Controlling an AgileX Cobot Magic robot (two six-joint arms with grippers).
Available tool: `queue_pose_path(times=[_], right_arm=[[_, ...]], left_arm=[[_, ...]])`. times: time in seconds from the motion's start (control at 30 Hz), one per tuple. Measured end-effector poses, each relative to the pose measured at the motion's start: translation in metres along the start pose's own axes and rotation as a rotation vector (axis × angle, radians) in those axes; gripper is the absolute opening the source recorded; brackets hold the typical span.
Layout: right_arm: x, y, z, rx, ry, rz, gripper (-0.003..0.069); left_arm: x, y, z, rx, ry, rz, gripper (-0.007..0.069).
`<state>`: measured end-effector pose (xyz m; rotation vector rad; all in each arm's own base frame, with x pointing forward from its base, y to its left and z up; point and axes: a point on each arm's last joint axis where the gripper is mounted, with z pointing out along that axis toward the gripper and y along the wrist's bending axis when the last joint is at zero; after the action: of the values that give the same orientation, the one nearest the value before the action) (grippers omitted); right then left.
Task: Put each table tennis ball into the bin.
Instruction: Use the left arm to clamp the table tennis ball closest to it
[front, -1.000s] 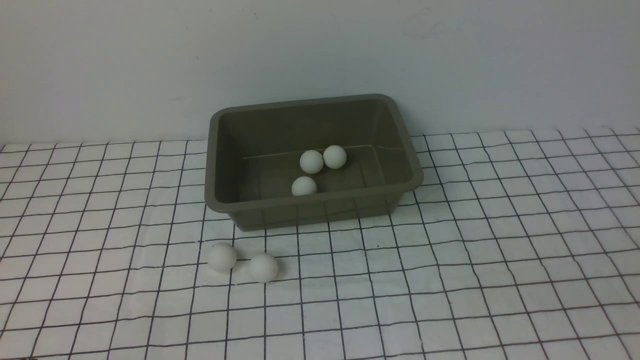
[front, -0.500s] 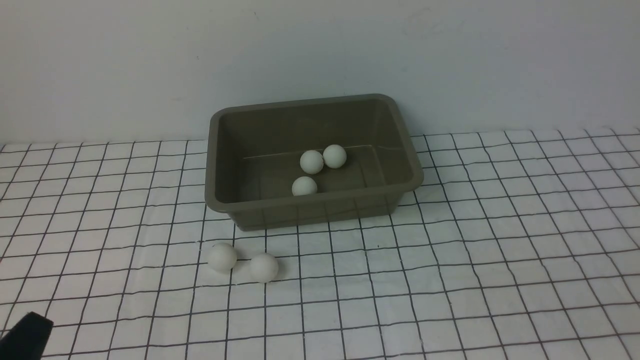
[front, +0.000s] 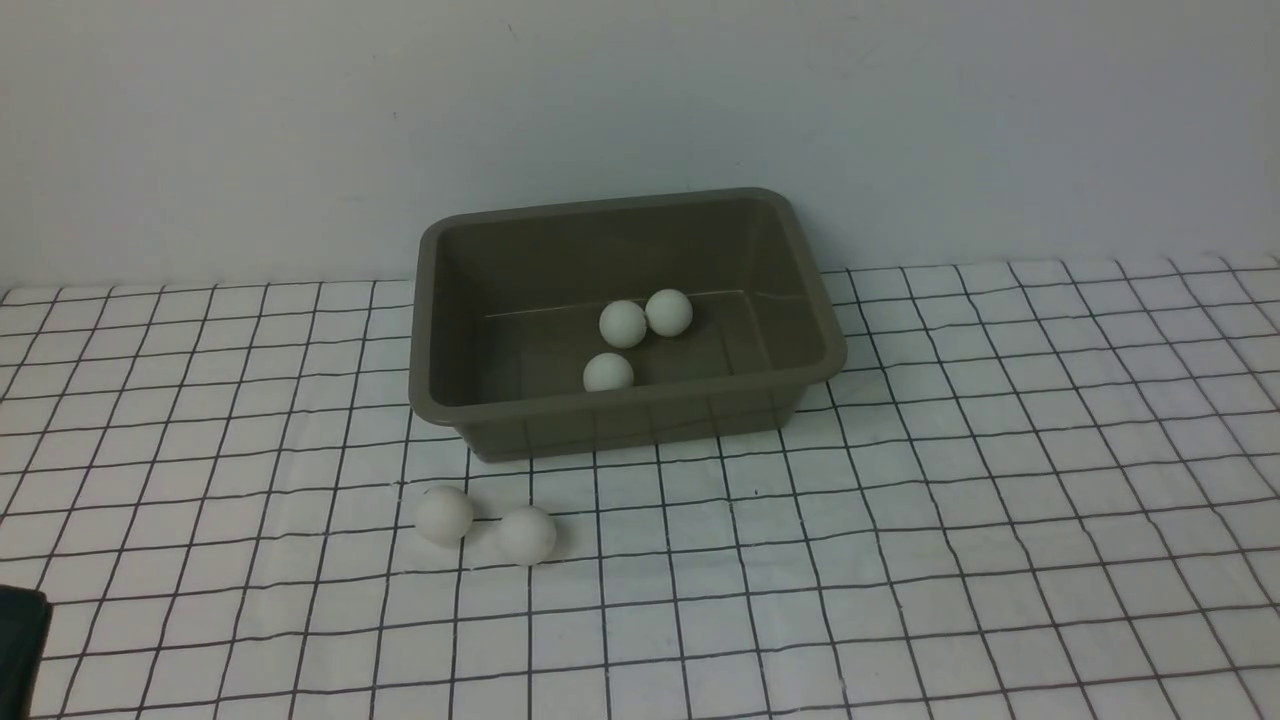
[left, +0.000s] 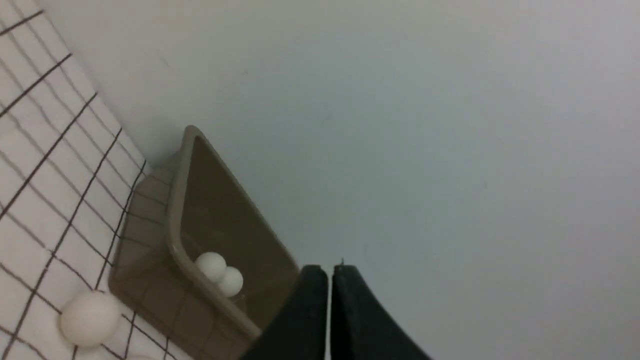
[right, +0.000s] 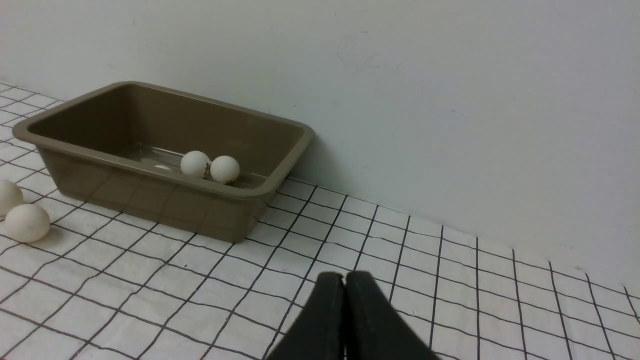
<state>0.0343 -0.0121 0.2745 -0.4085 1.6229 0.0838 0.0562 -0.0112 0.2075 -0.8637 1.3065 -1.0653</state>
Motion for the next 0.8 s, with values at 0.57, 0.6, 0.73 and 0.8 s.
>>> queue_pose_path(times=[0.57,0.6,0.73,0.8], right_arm=[[-0.003,0.001,0.0,-0.012,-0.032,0.0,-0.0018],[-0.003,0.001,0.0,-0.013,-0.036,0.0,-0.0018],[-0.005,0.002,0.0,-0.02,-0.055,0.0,-0.0018],[-0.005,0.002,0.0,-0.021,-0.058,0.0,-0.0018]], left_arm=[[-0.015,-0.114,0.08,0.121,0.55,1.02,0.002],[-0.016,-0.11,0.09,0.085,0.621,1.037,0.002],[-0.018,-0.087,0.125,-0.058,0.826,1.024,0.002],[-0.02,-0.077,0.14,-0.112,0.885,1.023,0.002]])
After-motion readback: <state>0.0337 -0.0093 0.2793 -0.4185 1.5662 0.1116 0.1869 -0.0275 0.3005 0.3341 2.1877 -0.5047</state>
